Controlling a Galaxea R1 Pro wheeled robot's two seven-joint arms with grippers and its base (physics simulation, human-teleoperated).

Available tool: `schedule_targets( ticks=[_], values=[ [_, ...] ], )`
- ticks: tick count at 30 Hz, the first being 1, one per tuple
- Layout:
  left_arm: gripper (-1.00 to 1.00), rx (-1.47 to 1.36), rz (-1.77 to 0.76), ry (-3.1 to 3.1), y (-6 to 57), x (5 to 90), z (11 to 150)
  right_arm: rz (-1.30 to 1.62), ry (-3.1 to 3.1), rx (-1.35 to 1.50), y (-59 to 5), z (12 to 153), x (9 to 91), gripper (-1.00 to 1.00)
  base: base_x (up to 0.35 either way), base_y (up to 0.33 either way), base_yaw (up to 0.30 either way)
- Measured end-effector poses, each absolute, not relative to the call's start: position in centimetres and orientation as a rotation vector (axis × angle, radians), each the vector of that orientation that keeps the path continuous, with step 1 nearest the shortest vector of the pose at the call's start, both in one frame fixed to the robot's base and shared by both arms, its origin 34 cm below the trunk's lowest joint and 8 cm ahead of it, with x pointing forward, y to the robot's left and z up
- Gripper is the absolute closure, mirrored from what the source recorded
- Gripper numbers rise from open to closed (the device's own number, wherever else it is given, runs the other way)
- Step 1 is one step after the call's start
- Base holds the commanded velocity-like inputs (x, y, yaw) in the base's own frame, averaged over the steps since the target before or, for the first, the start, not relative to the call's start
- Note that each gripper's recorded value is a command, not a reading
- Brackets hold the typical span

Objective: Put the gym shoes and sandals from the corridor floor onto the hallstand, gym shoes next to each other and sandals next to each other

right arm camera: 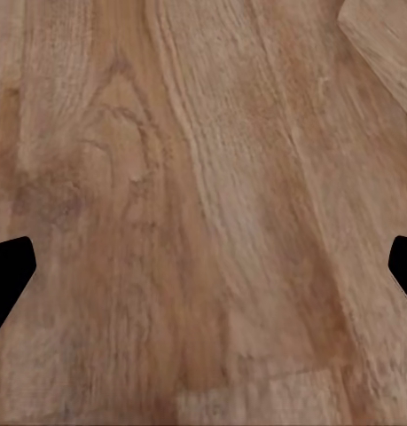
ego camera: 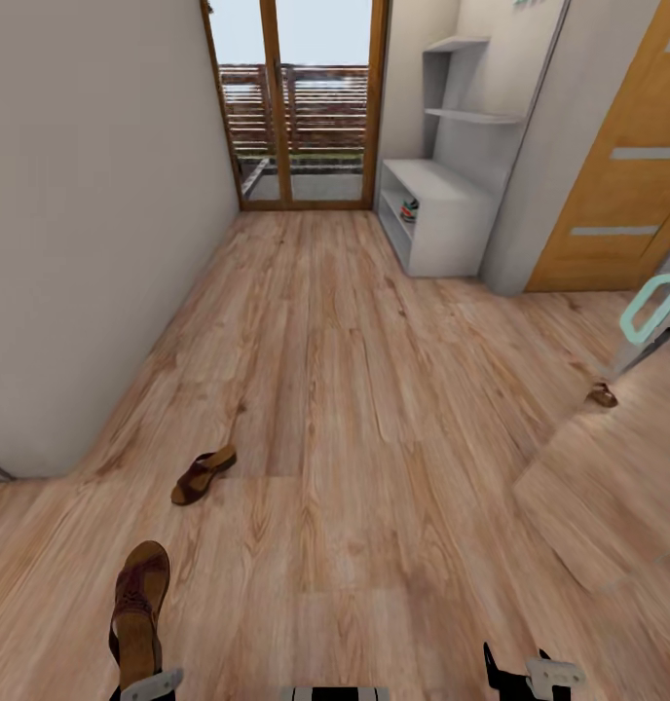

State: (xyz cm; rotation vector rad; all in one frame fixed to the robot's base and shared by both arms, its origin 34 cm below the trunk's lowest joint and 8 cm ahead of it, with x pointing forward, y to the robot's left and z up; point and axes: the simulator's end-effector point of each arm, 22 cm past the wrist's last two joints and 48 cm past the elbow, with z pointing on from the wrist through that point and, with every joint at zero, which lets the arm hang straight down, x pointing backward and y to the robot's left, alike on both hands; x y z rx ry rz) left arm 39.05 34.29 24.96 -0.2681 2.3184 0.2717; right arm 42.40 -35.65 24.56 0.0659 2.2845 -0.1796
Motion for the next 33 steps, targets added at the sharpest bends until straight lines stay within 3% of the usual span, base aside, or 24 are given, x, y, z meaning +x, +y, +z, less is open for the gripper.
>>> schedule_targets(
  ticks=[33],
  values=[
    [1.0,-0.266,0.271,2.319,34.25,39.06,24.96,-0.179,2.284,0.065,-35.64,24.56,42.4,-1.0,0.34,0.0,0.0]
  ],
)
